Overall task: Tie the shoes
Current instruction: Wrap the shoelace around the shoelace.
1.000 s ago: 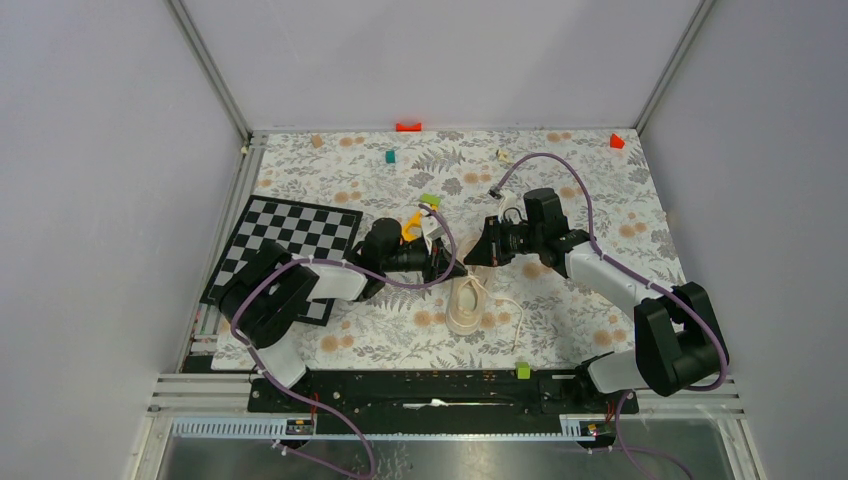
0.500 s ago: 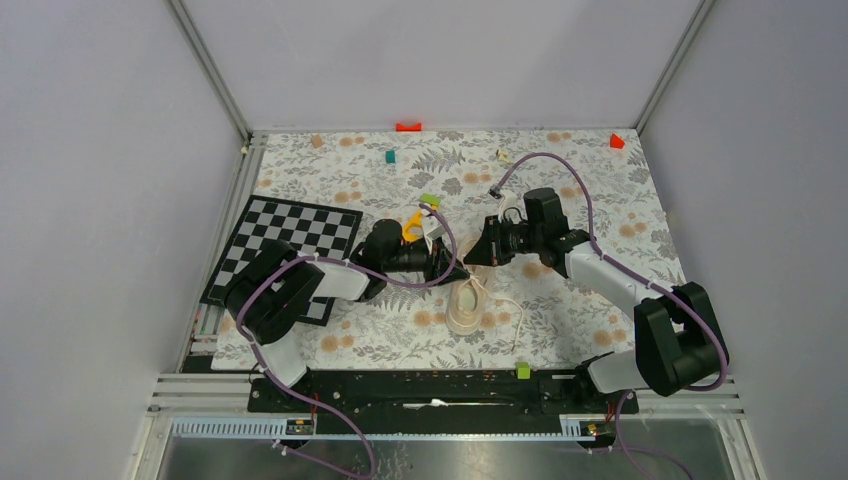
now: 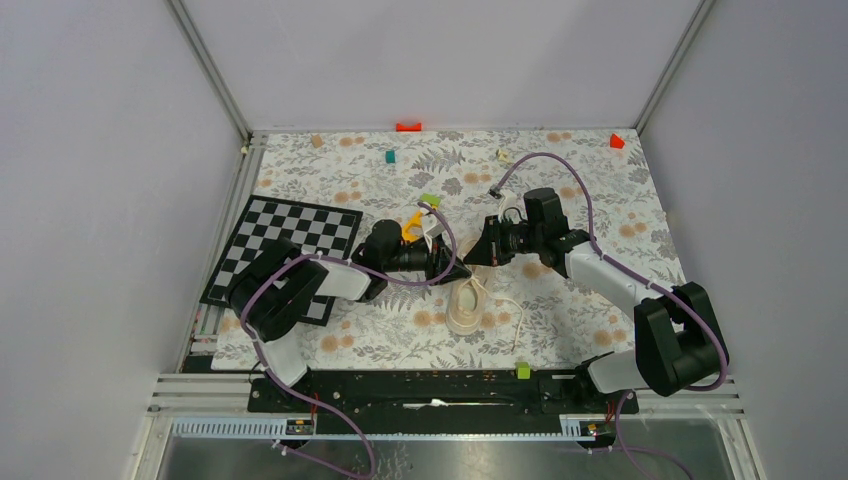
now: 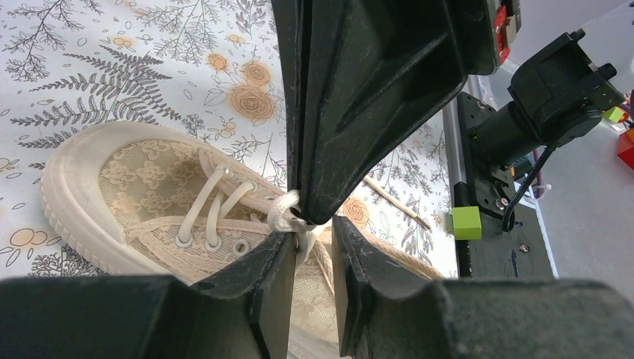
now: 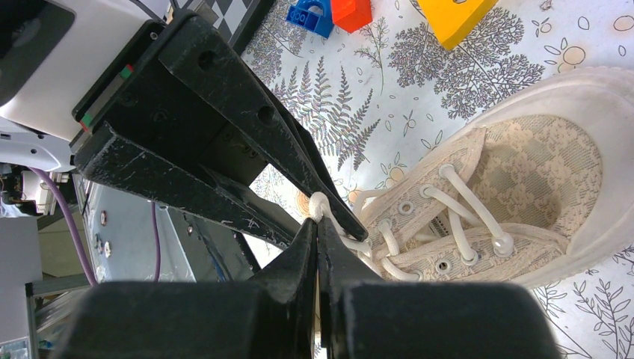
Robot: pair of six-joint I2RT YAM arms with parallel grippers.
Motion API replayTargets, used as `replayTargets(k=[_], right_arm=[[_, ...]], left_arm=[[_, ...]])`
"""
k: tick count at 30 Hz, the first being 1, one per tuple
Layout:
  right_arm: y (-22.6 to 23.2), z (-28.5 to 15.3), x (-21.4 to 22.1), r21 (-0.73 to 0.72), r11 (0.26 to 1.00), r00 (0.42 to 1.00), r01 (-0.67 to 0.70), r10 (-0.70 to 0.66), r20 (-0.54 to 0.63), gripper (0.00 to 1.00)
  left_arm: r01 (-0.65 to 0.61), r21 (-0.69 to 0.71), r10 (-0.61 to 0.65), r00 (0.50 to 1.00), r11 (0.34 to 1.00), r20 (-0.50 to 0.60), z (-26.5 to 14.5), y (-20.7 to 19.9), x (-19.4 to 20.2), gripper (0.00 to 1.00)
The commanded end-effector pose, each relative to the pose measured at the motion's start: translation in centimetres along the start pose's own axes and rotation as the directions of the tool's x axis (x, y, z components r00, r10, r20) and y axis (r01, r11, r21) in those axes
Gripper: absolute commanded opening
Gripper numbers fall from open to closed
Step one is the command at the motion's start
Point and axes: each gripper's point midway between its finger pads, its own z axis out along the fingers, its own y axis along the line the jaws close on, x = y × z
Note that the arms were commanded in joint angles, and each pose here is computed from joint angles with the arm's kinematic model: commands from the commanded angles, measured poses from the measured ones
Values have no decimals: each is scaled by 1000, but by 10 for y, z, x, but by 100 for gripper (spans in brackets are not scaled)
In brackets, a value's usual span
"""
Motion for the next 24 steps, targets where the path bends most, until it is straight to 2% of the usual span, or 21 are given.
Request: replayTargets(k=[1, 17, 21, 24], right_arm=[[10, -3, -11, -38, 998, 999, 41, -39, 38, 0], [10, -3, -10, -39, 999, 999, 38, -36, 36, 0], [11, -4, -11, -40, 998, 999, 38, -37, 38, 0], [11, -4, -11, -38, 999, 998, 39, -37, 40, 0]], left_arm=[[-47, 50, 45, 998, 998, 43, 3, -9, -12, 27], [-30, 67, 26, 998, 997, 61, 8, -11, -14, 23], [-16, 75, 11, 998, 997, 66, 9, -11, -14, 16], [-13, 77, 8, 998, 997, 66, 10, -11, -14, 4]])
